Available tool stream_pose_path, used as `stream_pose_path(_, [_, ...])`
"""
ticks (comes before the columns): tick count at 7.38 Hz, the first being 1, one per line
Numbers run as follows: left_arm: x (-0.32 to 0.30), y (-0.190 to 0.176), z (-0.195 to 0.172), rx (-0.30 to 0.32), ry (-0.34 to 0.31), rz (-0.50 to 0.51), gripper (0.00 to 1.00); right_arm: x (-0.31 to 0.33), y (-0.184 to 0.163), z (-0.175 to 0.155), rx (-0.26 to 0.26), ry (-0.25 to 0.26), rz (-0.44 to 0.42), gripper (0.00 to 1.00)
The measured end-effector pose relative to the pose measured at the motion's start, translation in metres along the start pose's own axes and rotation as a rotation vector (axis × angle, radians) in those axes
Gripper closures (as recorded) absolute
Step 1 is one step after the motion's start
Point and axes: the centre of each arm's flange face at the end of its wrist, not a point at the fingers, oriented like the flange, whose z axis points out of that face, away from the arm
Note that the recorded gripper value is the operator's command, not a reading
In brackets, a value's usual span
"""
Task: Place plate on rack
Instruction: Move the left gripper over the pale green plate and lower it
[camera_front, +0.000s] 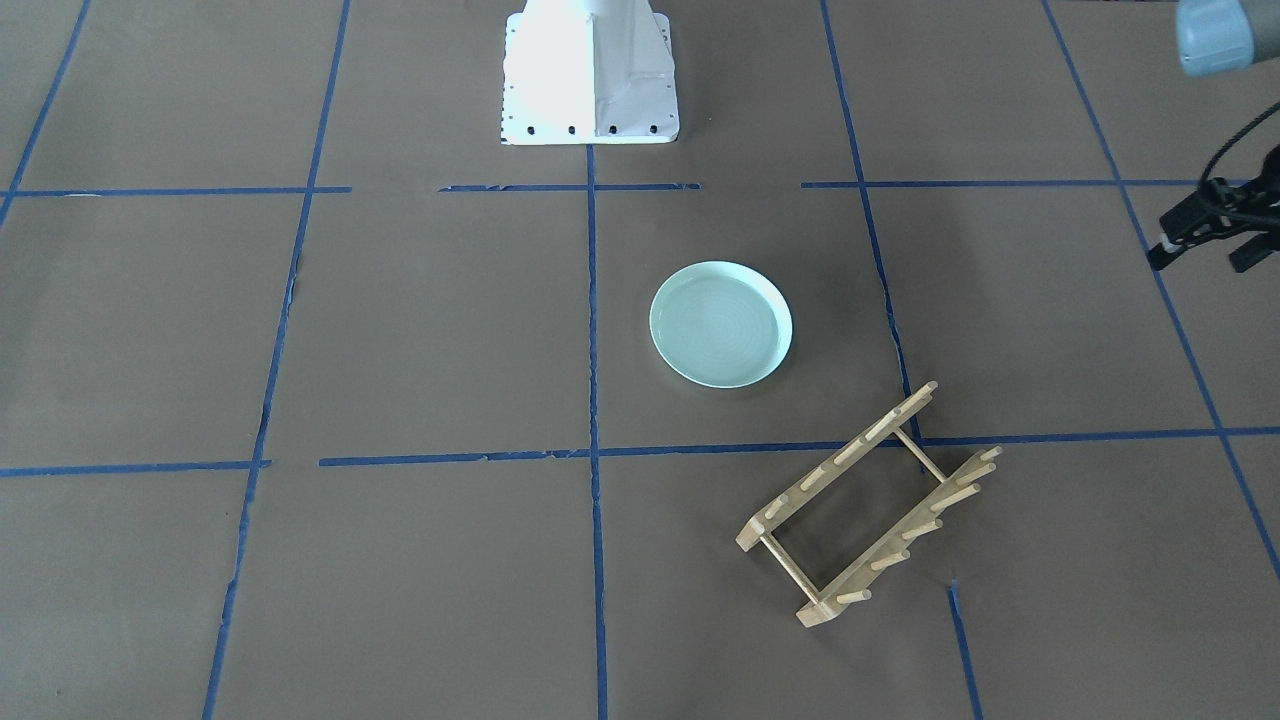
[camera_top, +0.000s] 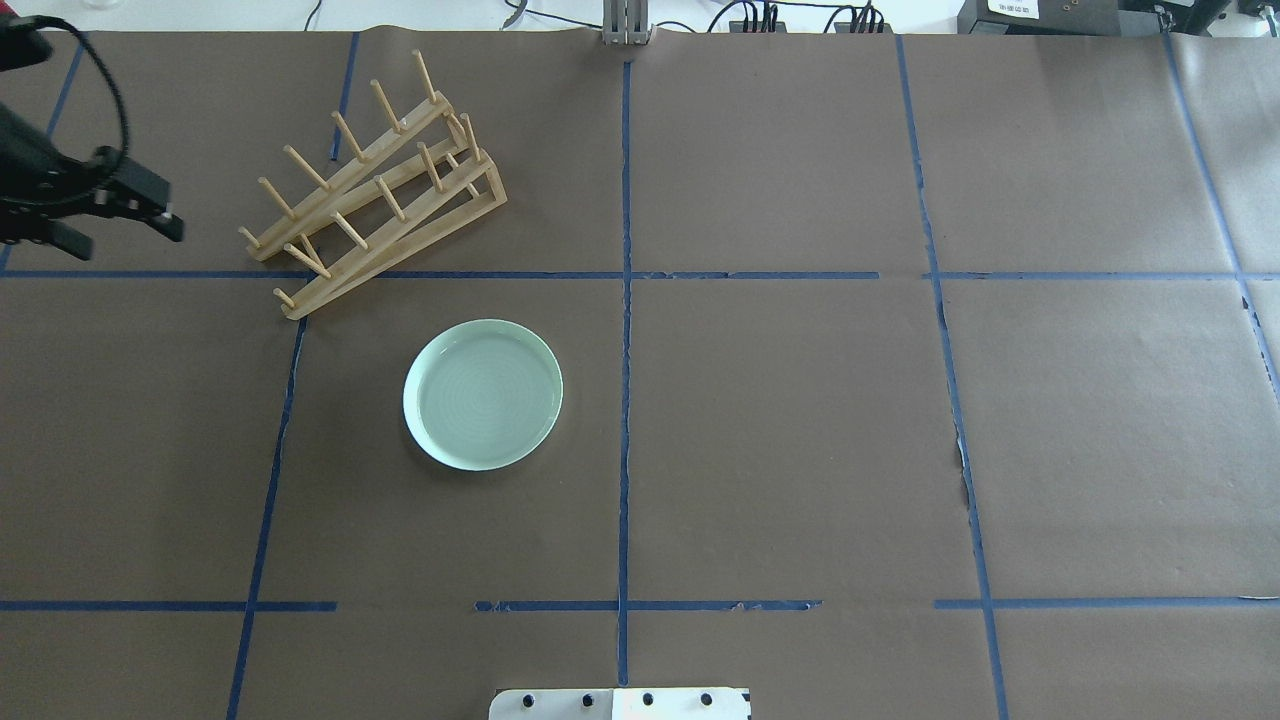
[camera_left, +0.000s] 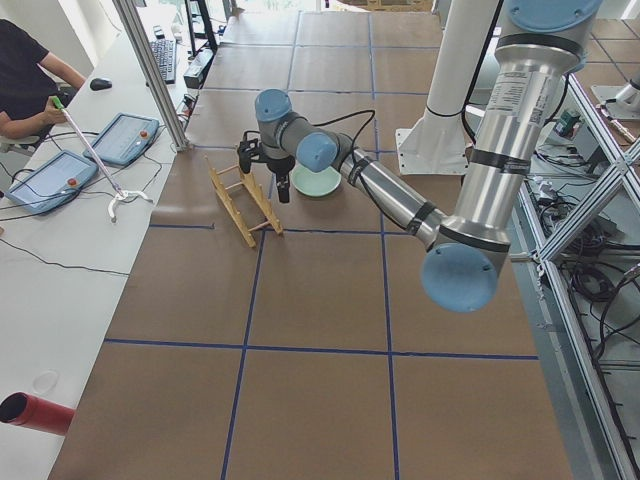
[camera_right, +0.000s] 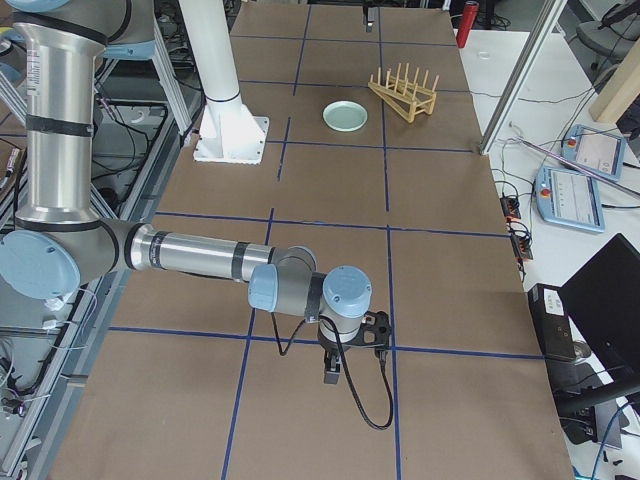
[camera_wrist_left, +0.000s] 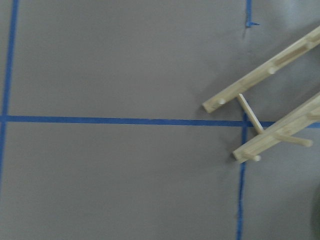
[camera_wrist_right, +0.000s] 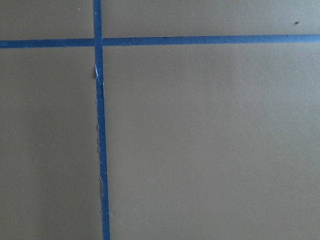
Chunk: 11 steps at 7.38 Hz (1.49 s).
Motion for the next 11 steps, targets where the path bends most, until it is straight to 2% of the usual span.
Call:
stream_pose_path(1, [0.062, 0.02, 0.028, -0.021, 0.005, -0.04, 0.0, 0.0, 0.0, 0.0, 0.0, 0.0, -0.001, 0.0])
stream_pose_path(3, [0.165, 0.059, 0.106, -0.053, -0.036, -0.075, 0.0, 0.0, 0.0, 0.0, 0.001, 0.0, -0.001, 0.0])
stream_pose_path(4, [0.195, 0.075, 0.15, -0.069, -0.069, -0.08, 0.0, 0.0, 0.0, 0.0, 0.001, 0.0, -0.001, 0.0])
stream_pose_path(6, [0.226, 0.097, 0.213, -0.073, -0.114, -0.103, 0.01, 0.0, 0.0, 0.0, 0.001, 0.0, -0.001, 0.0])
stream_pose_path(8, [0.253, 0.097, 0.244, -0.069, -0.147, -0.131, 0.07, 0.0, 0.0, 0.0, 0.001, 0.0, -0.001, 0.0])
stream_pose_path(9, [0.26, 0.096, 0.248, -0.061, -0.153, -0.133, 0.14, 0.0, 0.0, 0.0, 0.001, 0.0, -0.001, 0.0])
stream_pose_path(11, [0.265, 0.092, 0.251, -0.031, -0.161, -0.126, 0.21, 0.0, 0.0, 0.0, 0.001, 0.0, -0.001, 0.0])
